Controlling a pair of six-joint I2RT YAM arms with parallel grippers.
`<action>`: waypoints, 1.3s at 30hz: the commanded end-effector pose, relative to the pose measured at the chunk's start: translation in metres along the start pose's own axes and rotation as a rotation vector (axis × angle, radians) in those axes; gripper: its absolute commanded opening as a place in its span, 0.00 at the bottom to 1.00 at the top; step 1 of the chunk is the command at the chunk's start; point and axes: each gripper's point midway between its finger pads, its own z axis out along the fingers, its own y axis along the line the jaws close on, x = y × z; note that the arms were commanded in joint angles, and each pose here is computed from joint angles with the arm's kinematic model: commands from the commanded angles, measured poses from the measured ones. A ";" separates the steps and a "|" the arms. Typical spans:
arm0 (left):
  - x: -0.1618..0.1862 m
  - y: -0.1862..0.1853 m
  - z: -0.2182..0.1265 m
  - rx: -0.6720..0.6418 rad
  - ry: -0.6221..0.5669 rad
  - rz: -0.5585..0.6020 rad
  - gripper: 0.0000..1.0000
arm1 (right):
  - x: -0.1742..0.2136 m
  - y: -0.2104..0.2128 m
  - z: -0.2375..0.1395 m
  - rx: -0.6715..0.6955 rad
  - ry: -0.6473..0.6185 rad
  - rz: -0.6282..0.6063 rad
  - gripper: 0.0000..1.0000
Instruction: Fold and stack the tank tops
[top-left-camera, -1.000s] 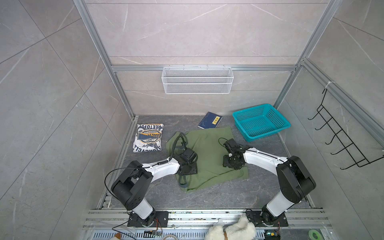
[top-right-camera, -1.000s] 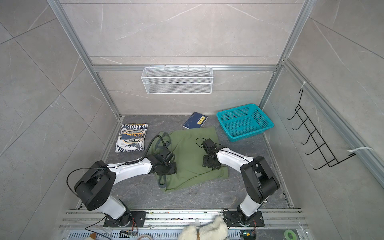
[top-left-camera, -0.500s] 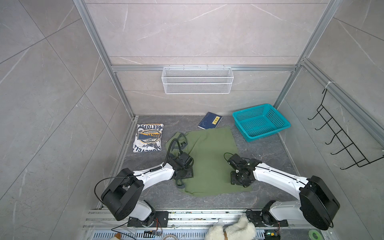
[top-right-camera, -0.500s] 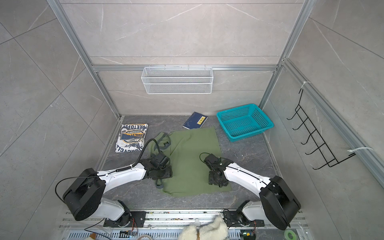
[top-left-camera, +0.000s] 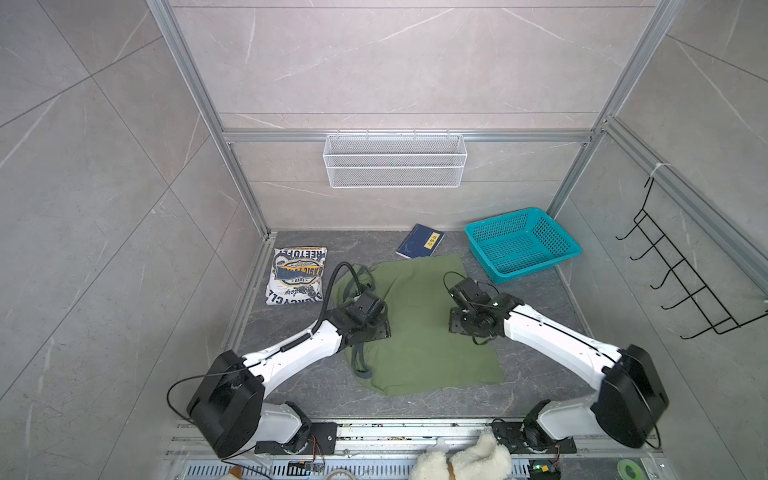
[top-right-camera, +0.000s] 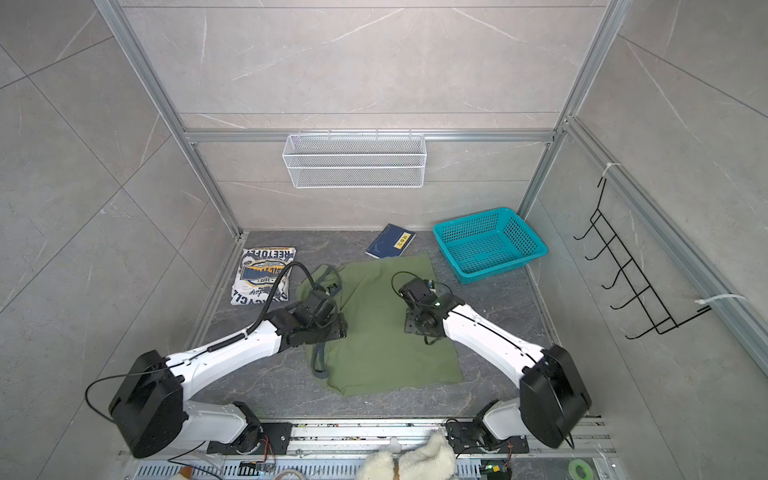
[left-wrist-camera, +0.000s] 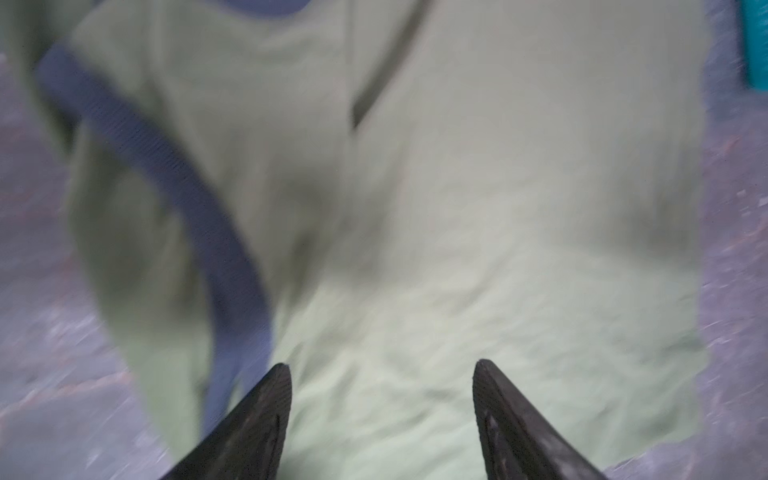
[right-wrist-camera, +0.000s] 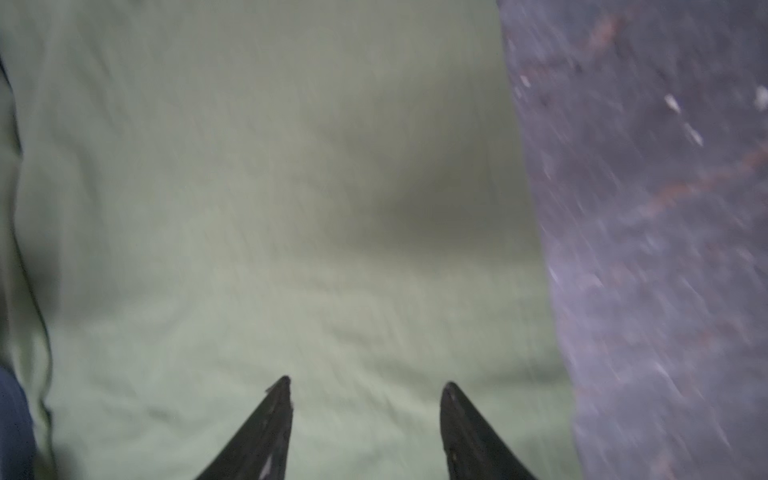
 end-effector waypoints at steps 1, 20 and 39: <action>-0.007 -0.018 0.019 0.019 0.024 0.037 0.72 | -0.017 0.013 0.034 -0.044 0.042 0.025 0.60; 0.064 -0.019 0.059 -0.014 0.190 0.093 0.72 | 0.068 -0.082 0.072 0.101 0.188 0.290 0.58; -0.063 0.054 -0.014 -0.320 -0.060 0.026 0.78 | 0.034 -0.101 0.024 -0.003 0.032 0.352 0.58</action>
